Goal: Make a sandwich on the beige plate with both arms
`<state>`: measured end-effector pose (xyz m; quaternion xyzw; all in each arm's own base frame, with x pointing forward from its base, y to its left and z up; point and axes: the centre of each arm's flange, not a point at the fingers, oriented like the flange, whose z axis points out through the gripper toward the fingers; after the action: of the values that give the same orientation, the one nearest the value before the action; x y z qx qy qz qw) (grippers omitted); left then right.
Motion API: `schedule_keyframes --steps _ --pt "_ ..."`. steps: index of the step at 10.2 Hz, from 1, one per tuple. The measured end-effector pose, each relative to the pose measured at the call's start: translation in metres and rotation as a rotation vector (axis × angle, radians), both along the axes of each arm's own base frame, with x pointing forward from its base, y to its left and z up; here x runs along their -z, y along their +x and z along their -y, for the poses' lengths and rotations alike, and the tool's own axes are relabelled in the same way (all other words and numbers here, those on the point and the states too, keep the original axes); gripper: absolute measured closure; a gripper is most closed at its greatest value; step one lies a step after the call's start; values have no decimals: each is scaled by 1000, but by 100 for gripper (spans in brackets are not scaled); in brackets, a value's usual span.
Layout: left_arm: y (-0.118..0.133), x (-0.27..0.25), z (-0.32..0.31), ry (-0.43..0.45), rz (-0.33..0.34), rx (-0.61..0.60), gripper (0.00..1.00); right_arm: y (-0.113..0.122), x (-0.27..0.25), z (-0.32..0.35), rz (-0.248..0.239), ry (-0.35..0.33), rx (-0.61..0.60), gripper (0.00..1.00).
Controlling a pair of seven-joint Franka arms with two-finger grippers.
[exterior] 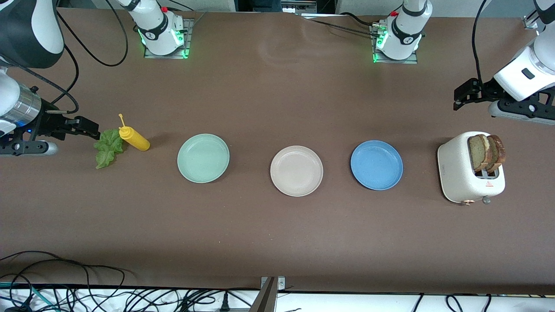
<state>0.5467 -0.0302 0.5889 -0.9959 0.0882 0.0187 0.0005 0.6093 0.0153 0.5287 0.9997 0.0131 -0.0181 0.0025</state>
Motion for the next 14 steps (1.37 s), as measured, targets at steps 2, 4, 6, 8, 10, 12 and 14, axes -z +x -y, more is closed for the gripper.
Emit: schedule_keyframes --steps 2,4,6,8,10,12,14 --pt "0 0 0 0 0 0 0 0 0 0 0 0 0 0" --pt "0 0 0 0 0 0 0 0 0 0 0 0 0 0" --pt "1 1 -4 0 -2 -6 0 0 0 0 0 0 0 0" --pt "5 10 -11 -2 -19 -19 0 0 0 0 0 0 0 0" --pt "11 24 -23 -6 -44 -40 0 0 0 0 0 0 0 0" --pt "15 32 -38 -8 -57 -65 0 0 0 0 0 0 0 0" --pt "19 41 -53 -12 -72 -90 0 0 0 0 0 0 0 0"
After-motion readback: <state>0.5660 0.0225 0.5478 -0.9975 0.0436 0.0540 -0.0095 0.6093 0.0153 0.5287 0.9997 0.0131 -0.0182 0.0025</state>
